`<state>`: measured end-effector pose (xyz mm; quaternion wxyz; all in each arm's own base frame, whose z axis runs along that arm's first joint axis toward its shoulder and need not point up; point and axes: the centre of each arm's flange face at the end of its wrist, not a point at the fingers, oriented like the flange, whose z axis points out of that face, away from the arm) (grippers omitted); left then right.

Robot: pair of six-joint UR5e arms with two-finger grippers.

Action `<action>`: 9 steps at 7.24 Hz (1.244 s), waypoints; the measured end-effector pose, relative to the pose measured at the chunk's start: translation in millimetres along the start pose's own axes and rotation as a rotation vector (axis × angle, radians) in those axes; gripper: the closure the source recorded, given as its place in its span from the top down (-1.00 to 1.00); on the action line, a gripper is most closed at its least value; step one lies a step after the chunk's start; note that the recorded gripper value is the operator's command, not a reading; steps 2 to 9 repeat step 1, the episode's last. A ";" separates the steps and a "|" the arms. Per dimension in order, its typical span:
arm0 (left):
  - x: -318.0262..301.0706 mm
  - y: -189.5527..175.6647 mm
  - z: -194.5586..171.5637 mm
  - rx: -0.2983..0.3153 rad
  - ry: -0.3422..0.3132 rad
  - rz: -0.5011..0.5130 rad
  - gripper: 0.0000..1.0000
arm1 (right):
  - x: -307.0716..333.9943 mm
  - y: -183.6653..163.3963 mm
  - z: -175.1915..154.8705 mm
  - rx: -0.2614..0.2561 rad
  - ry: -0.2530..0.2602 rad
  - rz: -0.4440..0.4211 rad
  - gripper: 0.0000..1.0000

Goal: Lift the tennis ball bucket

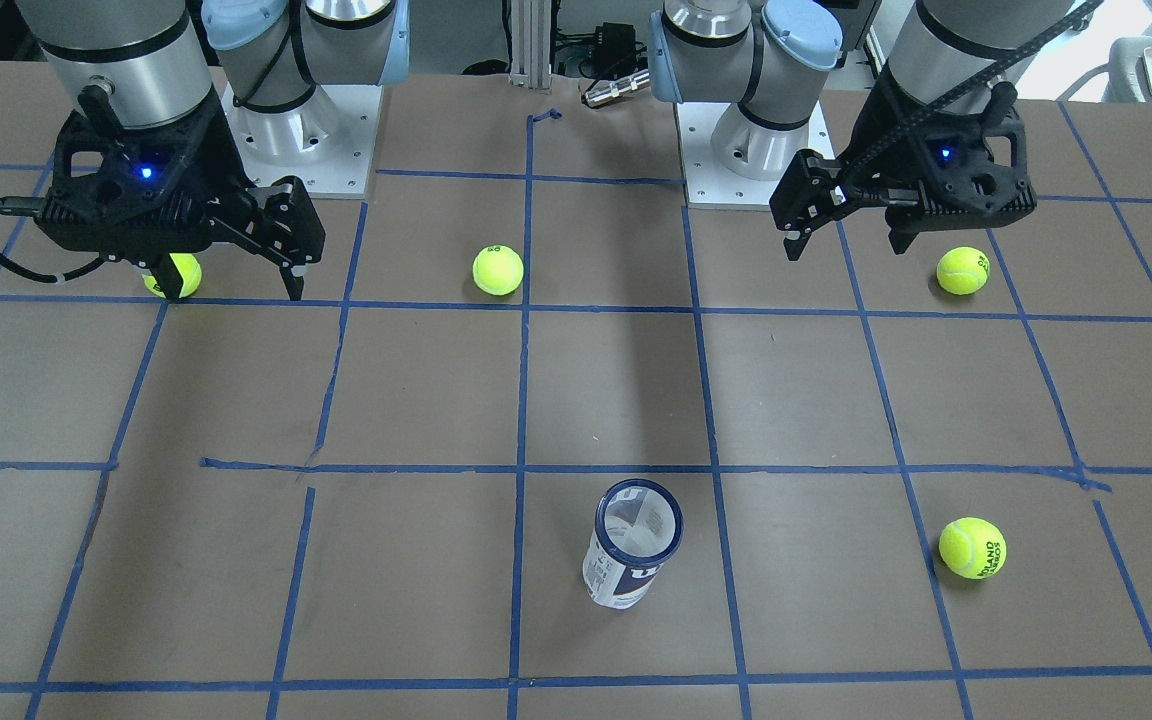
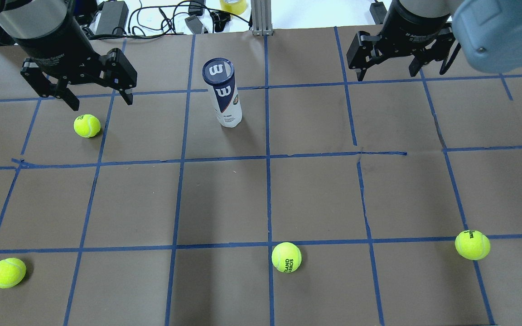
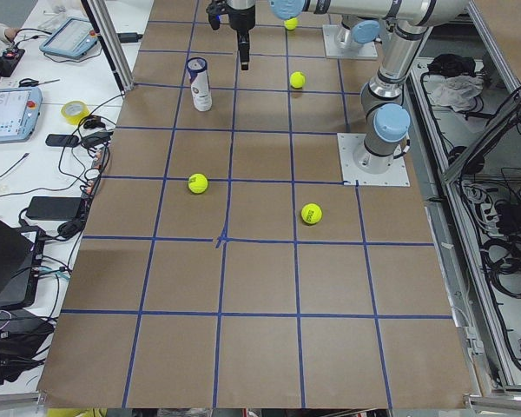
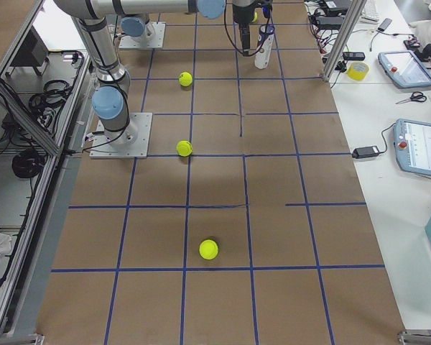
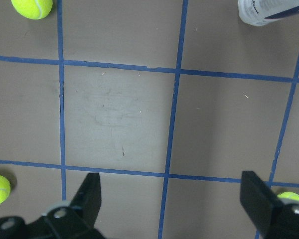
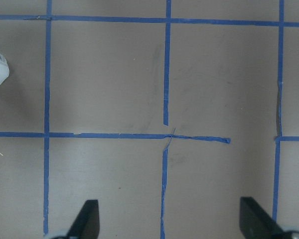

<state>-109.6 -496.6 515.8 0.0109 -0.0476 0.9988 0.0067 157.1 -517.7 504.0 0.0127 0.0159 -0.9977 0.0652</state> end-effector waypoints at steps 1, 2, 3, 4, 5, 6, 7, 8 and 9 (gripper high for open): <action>0.0 1.2 -0.1 0.002 0.000 0.001 1.00 | 0.0 0.0 0.0 0.000 0.000 0.000 1.00; 0.0 1.2 -0.1 0.002 0.000 0.001 1.00 | 0.0 0.0 0.0 0.000 0.000 0.000 1.00; 0.0 1.2 -0.1 0.002 0.000 0.001 1.00 | 0.0 0.0 0.0 0.000 0.000 0.000 1.00; 0.0 1.2 -0.1 0.002 0.000 0.001 1.00 | 0.0 0.0 0.0 0.000 0.000 0.000 1.00; 0.0 1.2 -0.1 0.002 0.000 0.001 1.00 | 0.0 0.0 0.0 0.000 0.000 0.000 1.00; 0.0 1.2 -0.1 0.002 0.000 0.001 1.00 | 0.0 0.0 0.0 0.000 0.000 0.000 1.00; 0.0 1.2 -0.1 0.002 0.000 0.001 1.00 | 0.0 0.0 0.0 0.000 0.000 0.000 1.00; 0.0 1.2 -0.1 0.002 0.000 0.001 1.00 | 0.0 0.0 0.0 0.000 0.000 0.000 1.00; 0.0 1.2 -0.1 0.002 0.000 0.001 1.00 | 0.0 0.0 0.0 0.000 0.000 0.000 1.00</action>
